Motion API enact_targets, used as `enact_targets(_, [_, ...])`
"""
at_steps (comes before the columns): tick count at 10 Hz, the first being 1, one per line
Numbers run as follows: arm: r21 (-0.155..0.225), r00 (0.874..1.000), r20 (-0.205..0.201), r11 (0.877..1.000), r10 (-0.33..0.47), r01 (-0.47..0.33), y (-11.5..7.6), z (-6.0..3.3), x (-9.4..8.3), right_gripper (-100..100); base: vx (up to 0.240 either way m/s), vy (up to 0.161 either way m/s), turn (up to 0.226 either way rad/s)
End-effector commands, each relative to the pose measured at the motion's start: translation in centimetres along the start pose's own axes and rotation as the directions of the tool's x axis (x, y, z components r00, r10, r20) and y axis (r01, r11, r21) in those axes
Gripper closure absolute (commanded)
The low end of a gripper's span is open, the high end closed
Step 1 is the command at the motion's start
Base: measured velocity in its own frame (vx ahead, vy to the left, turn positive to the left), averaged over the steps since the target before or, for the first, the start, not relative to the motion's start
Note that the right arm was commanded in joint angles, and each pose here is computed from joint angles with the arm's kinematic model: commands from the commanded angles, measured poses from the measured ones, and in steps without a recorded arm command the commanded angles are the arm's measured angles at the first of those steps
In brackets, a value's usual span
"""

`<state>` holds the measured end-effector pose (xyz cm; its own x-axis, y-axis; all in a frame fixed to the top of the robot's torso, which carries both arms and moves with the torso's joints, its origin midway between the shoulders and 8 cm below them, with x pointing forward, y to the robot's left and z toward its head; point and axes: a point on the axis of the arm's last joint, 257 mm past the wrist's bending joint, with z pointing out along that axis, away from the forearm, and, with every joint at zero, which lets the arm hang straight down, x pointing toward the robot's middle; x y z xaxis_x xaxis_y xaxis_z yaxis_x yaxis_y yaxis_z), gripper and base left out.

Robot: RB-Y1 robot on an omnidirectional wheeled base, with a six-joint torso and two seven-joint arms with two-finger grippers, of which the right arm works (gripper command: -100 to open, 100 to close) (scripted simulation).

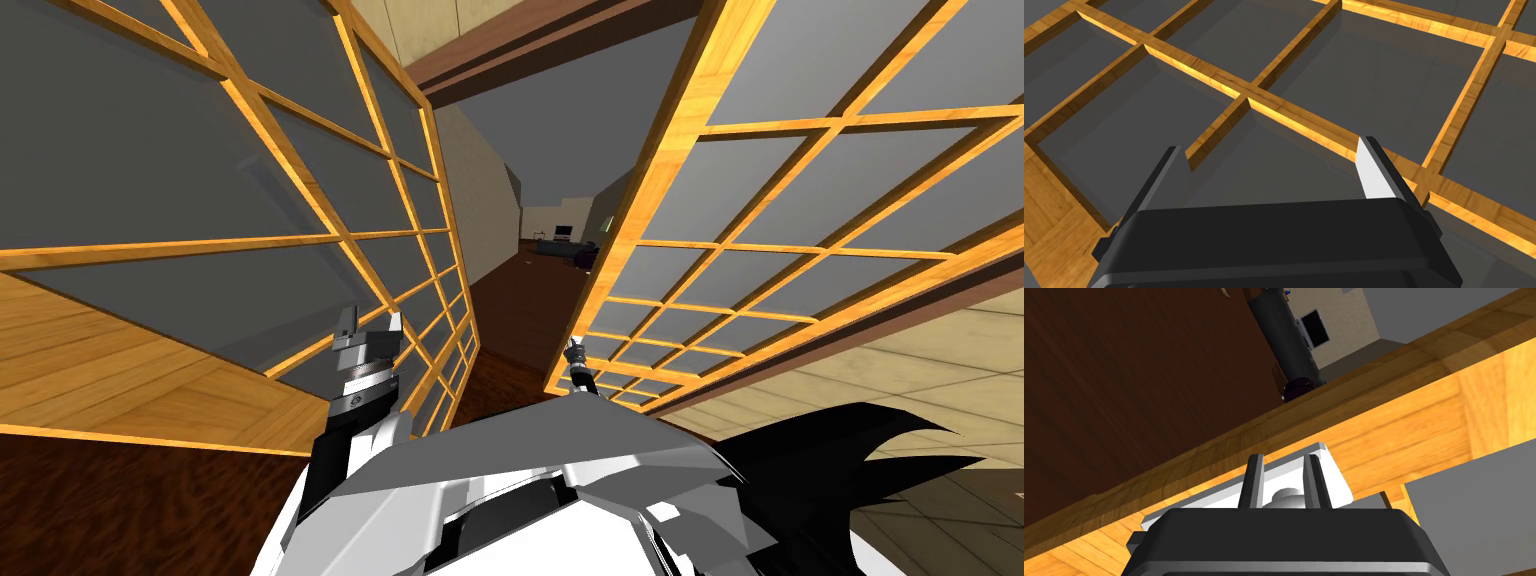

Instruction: Pull the door open

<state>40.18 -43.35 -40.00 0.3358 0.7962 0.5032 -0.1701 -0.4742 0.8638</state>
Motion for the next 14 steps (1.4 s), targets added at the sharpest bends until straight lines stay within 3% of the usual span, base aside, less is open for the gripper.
enact_targets(1, [-0.007, 0.999, 0.008, 0.999, 0.053, -0.052, 0.2, -0.16, -0.2, -100, -0.089, -0.009, 0.114])
enact_targets(5, [-0.019, 0.983, 0.009, 0.983, 0.183, -0.183, 0.0, -0.4, 0.2, -100, -0.087, -0.035, 0.017])
enact_targets(7, [-0.029, 0.962, 0.01, 0.961, 0.274, -0.274, -0.1, -0.6, 0.5, -100, -0.066, -0.015, 0.059])
enact_targets(8, [-0.029, 0.958, 0.009, 0.957, 0.288, -0.287, -0.1, -0.6, 0.5, -100, -0.056, -0.008, 0.028])
enact_targets(10, [-0.039, 0.926, 0.009, 0.925, 0.378, -0.377, -0.2, -0.83, 0.8, -100, -0.059, -0.005, 0.062])
enact_targets(11, [-0.039, 0.919, 0.008, 0.919, 0.394, -0.393, -0.2, -0.83, 0.8, -100, -0.058, -0.013, 0.03])
enact_targets(12, [-0.045, 0.897, 0.007, 0.897, 0.441, -0.441, -0.3, -0.95, 1.0, -100, -0.062, -0.004, 0.058])
enact_targets(13, [-0.045, 0.895, 0.007, 0.894, 0.446, -0.446, -0.3, -0.95, 1.0, -100, -0.047, -0.003, 0.023])
enact_targets(14, [-0.05, 0.868, 0.005, 0.867, 0.497, -0.497, -0.4, -1.07, 1.1, -100, -0.047, 0.0, 0.05])
